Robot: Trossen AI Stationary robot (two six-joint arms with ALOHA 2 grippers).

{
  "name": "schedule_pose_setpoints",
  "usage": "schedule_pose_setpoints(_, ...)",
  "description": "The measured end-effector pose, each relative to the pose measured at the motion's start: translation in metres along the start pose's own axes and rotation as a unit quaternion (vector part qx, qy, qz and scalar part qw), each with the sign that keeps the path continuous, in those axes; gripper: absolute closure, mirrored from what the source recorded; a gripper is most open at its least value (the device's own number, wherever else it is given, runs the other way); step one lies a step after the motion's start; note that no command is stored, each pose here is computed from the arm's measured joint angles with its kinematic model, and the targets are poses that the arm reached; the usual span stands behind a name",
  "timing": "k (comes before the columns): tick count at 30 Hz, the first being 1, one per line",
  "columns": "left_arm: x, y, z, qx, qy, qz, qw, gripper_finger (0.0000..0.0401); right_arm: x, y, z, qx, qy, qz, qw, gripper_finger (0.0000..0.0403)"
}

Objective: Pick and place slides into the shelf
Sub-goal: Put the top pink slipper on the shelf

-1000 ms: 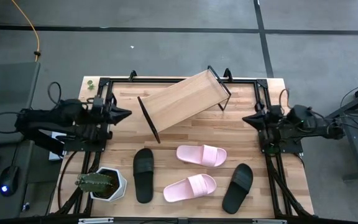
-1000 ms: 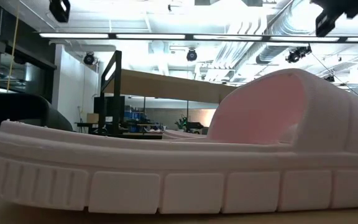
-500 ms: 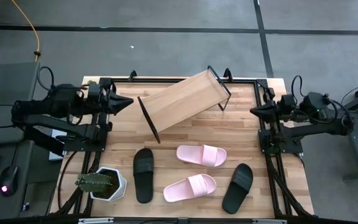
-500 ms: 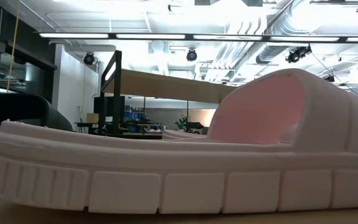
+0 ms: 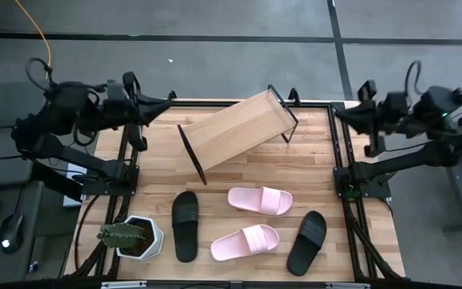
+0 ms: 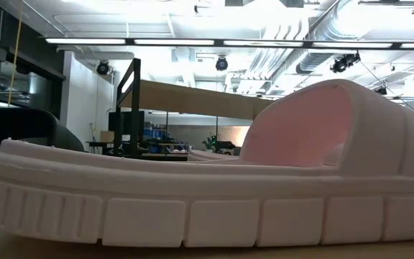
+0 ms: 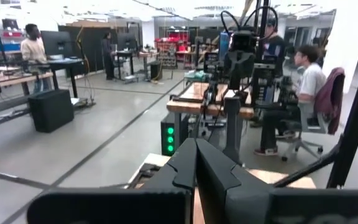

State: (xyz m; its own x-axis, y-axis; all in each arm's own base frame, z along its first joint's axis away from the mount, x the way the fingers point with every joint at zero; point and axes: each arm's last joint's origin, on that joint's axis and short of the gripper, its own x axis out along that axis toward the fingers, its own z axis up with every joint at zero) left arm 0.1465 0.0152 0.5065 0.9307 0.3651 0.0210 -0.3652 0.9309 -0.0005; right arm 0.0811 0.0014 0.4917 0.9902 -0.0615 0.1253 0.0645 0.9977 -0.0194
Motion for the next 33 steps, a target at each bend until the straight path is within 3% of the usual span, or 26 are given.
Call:
schedule_pose_setpoints(9, -0.008, 0.003, 0.036, -0.013, -0.037, -0.002, 0.999, 0.0400, 0.014, 0.000, 0.040, -0.015, 0.034, 0.001, 0.999, 0.0403)
schedule_pose_setpoints(16, -0.008, -0.001, 0.038, -0.011, -0.039, -0.065, 0.997, 0.0400, 0.033, 0.003, 0.043, -0.081, 0.047, 0.017, 0.995, 0.0403)
schedule_pose_setpoints(20, -0.004, -0.003, 0.037, -0.014, -0.035, -0.073, 0.997, 0.0400, 0.036, 0.004, 0.043, -0.098, 0.045, 0.018, 0.994, 0.0403)
schedule_pose_setpoints(25, 0.001, -0.005, 0.035, -0.015, -0.029, -0.077, 0.996, 0.0400, 0.040, 0.004, 0.043, -0.095, 0.046, 0.018, 0.994, 0.0403)
schedule_pose_setpoints(33, 0.019, -0.012, 0.029, -0.034, -0.009, -0.091, 0.995, 0.0400, 0.058, 0.008, 0.040, -0.043, 0.047, 0.043, 0.997, 0.0403)
